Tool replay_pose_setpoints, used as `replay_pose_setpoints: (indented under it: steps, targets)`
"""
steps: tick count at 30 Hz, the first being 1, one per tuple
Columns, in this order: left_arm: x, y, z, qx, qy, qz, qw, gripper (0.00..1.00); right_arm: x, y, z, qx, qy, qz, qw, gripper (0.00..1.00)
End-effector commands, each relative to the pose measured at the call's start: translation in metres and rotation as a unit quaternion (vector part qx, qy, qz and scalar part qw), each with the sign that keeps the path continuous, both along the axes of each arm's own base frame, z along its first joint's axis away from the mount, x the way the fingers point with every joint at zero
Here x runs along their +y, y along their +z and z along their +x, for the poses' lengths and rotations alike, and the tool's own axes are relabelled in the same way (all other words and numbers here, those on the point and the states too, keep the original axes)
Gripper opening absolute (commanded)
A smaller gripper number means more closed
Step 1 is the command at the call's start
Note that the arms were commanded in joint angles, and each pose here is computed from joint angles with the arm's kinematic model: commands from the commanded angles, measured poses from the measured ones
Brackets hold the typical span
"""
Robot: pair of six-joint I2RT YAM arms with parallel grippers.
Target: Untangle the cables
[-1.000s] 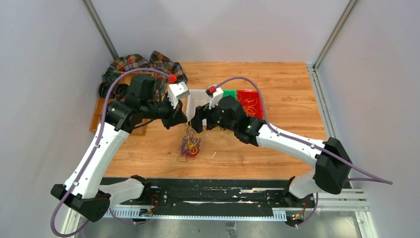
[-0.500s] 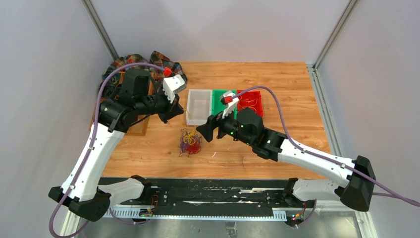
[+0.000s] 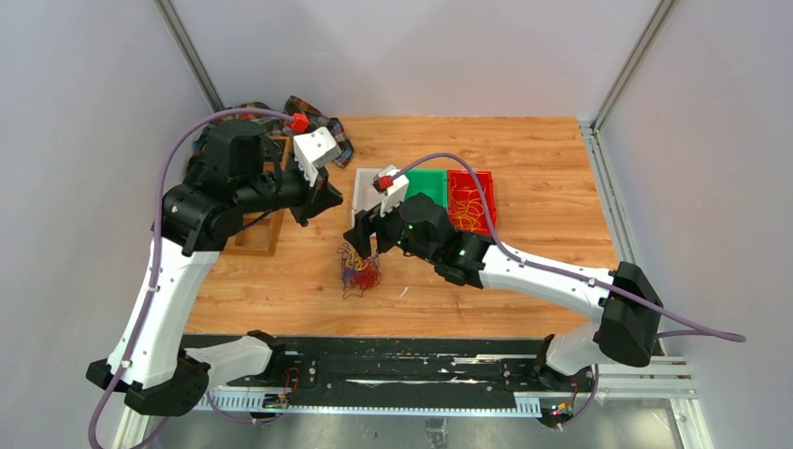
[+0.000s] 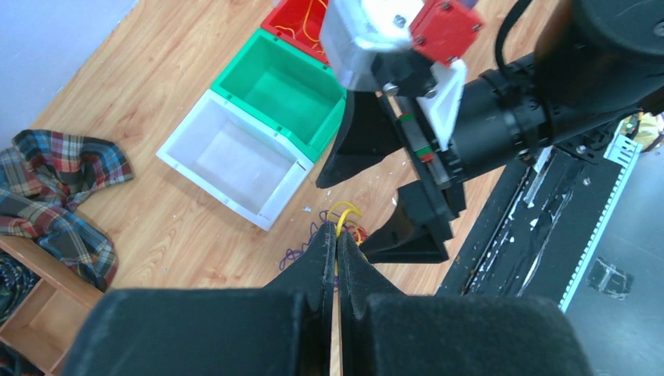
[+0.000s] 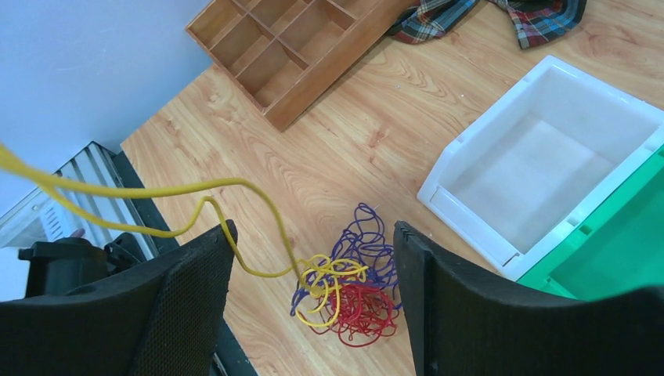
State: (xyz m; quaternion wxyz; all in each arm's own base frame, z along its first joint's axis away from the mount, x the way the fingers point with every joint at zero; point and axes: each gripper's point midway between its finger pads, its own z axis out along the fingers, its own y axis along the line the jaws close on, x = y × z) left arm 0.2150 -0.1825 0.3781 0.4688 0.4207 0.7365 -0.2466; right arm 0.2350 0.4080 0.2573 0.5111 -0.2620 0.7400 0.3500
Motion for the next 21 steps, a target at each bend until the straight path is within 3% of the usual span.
replay_pose_setpoints:
  steps: [1,11,21]
  targets:
    - [-0.002,0.017,-0.015,-0.006,-0.015,-0.017,1.000,0.01,0.009,0.011,0.007,-0.018,-0.012,0.017,1.000,0.72]
    - [0.002,0.035,-0.016,-0.030,-0.009,-0.024,0.999,0.01,0.004,0.003,-0.006,-0.006,0.012,0.021,1.000,0.71]
    - [0.007,0.006,-0.007,-0.021,-0.004,0.017,1.000,0.01,-0.017,0.022,-0.025,0.016,0.051,0.052,0.997,0.78]
